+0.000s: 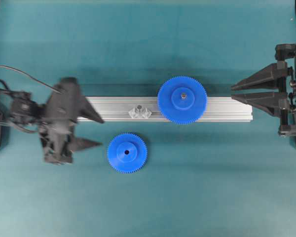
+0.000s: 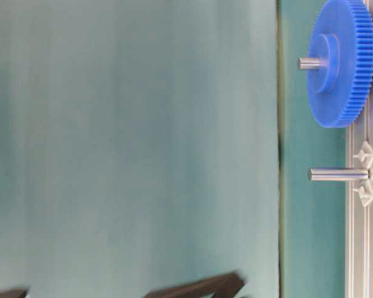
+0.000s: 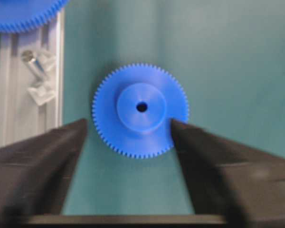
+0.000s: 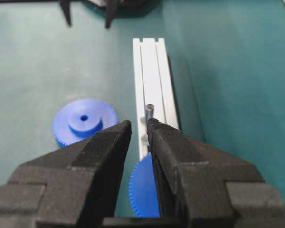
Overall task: Find the location of the shaft and insert the small gear.
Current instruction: 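Move the left gripper over the small blue gear on the table, then close the left gripper on the small blue gear's hub and lift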
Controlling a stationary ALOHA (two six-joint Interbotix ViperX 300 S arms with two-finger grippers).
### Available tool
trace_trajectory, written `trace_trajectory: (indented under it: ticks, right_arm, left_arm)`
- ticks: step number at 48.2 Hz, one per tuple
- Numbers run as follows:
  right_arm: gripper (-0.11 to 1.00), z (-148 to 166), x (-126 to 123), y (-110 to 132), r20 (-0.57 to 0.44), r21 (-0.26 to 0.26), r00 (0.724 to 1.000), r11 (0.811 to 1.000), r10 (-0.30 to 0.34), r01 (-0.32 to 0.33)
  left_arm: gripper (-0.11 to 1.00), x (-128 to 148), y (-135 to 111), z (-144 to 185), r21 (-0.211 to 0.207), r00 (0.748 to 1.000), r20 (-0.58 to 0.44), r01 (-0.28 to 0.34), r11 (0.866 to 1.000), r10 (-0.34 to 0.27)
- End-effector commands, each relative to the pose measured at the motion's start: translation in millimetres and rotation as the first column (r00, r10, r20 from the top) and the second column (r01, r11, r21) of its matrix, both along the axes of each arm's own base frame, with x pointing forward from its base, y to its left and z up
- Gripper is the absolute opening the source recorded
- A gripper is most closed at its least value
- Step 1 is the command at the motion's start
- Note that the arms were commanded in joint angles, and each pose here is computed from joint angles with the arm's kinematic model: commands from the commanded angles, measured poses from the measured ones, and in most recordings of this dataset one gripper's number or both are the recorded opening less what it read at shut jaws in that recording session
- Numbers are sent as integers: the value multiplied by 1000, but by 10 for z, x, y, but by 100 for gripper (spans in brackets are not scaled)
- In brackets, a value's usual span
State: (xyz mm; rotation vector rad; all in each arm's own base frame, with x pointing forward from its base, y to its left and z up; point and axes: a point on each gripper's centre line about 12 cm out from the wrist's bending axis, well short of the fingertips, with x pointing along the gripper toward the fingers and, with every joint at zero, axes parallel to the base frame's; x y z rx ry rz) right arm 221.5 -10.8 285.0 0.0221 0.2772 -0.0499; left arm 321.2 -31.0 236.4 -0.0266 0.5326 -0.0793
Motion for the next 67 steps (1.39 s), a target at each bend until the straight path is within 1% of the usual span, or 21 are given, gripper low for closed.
trace_trajectory:
  ticks: [1,3,9,15,21,30,39,42,45,49,60,67]
  right_arm:
    - [35,47,9,-7,13,-10,1000,1000,-1,1]
    - [35,29,6,-7,9,-9,1000,1000,-1,1]
    - [35,-14,-6,-6,-2,-6,1000,1000,-1,1]
    - [35,-50,-14,-9,-14,-7,1000,1000,-2,2]
    - [35,-92,-29,-15,-40,-5,999,1000,-5,5]
    - [35,-137,-49,-14,-68,-4,998,1000,-5,5]
    - [35,-154,-95,-14,-62,-3,998,1000,-7,7]
    - [35,-148,-117,-13,-55,0,998,1000,-8,8]
    - [35,-152,-144,-14,-51,1,999,1000,-10,10]
    - [35,-145,-183,-9,-41,1,999,1000,-8,8]
    - [35,-159,-278,-3,-24,10,1000,1000,-11,11]
    - [35,-184,-312,-1,-21,20,1000,1000,-14,14]
  left_arm:
    - [86,131,-44,-6,1,1000,-9,9,1000,-9]
    - [89,177,-48,-69,3,999,-31,9,1000,-9]
    - [88,319,-63,-271,16,994,-108,13,1000,-11]
    - [89,476,-130,-428,25,981,-194,29,999,-23]
    - [89,621,-236,-545,34,963,-265,54,998,-43]
    - [90,785,-316,-744,40,932,-359,68,997,-49]
    - [91,840,-295,-814,57,912,-409,75,996,-45]
    - [91,834,-237,-823,56,906,-421,61,997,-31]
    - [91,842,-174,-808,58,907,-420,46,997,-18]
    - [91,870,-152,-791,58,910,-414,41,997,-13]
    - [91,926,-166,-866,52,904,-427,34,998,-8]
    - [91,942,-213,-867,52,905,-426,44,998,-18]
